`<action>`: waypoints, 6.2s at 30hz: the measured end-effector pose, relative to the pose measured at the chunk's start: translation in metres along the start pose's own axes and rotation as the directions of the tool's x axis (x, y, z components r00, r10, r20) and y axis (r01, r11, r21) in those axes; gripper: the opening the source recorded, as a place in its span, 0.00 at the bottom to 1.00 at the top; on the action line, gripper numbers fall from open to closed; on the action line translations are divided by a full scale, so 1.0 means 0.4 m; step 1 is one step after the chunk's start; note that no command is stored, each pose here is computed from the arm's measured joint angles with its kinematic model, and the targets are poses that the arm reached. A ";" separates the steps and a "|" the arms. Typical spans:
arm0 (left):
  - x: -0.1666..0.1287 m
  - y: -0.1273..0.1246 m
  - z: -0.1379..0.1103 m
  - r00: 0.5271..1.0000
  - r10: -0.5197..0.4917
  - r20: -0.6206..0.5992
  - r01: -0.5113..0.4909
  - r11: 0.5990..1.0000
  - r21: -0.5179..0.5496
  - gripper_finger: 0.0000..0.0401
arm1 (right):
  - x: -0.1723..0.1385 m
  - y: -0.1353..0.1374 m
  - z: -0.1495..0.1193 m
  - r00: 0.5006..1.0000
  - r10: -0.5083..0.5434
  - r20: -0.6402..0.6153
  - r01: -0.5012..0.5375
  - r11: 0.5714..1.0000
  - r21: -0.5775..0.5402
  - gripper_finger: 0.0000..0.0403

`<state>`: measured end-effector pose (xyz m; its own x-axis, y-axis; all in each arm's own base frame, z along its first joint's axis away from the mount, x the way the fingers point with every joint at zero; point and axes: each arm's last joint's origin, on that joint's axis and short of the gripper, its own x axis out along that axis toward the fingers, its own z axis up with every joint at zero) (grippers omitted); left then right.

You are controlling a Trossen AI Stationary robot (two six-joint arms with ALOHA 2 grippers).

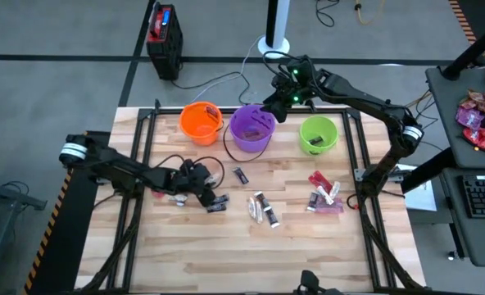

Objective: Sort candy by brand, put in halloween buckets
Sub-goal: Put the white chocolate bar into the orange bucket, then put the red candy pack into the purple bucket, then put the brown chocolate bar into the green bucket

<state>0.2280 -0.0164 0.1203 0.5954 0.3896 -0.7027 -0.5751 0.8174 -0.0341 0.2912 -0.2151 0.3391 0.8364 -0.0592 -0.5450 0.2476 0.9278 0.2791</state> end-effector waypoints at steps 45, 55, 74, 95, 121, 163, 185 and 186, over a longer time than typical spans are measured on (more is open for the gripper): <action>-0.225 0.387 0.429 0.984 0.176 0.006 -0.171 0.966 -0.194 0.12 | -0.002 -0.007 -0.011 0.999 -0.006 -0.036 0.005 1.000 -0.023 0.45; -0.183 0.441 0.423 0.992 0.108 -0.060 -0.119 0.969 -0.217 0.28 | -0.019 -0.037 -0.028 0.996 -0.030 -0.087 0.035 0.997 0.063 0.45; -0.306 0.432 0.560 0.985 0.078 0.151 -0.096 0.989 0.117 0.30 | -0.052 0.203 -0.171 0.712 0.219 -0.667 0.196 0.850 0.489 0.45; -0.406 0.411 0.504 0.986 0.048 0.160 -0.068 0.990 0.124 0.30 | -0.024 0.261 -0.523 0.550 -0.198 -0.811 0.521 0.840 0.149 0.45; -0.377 0.417 0.520 0.984 0.049 0.170 -0.067 0.992 0.103 0.30 | 0.100 0.206 -0.658 0.464 -0.267 -0.844 0.585 0.808 0.066 0.29; -0.367 0.228 0.469 0.929 -0.363 -0.076 0.366 0.931 0.016 0.29 | 0.166 0.078 -0.075 0.971 -0.160 0.176 0.179 0.979 -0.098 0.13; -0.078 -0.015 0.192 0.879 -0.353 -0.321 0.383 0.923 0.033 0.49 | 0.007 0.178 -0.095 0.991 -0.134 -0.014 0.133 0.988 -0.073 0.44; -0.060 -0.014 0.178 0.882 -0.330 -0.338 0.361 0.932 0.032 0.49 | 0.003 0.184 -0.095 0.991 -0.131 -0.009 0.130 0.989 -0.074 0.44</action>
<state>0.2567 -0.0002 0.1879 0.5251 -0.0693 -0.8482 -0.3030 0.9161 -0.2625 0.2920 -0.1329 0.3290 0.7923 -0.1771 -0.5839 0.3176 0.9368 0.1469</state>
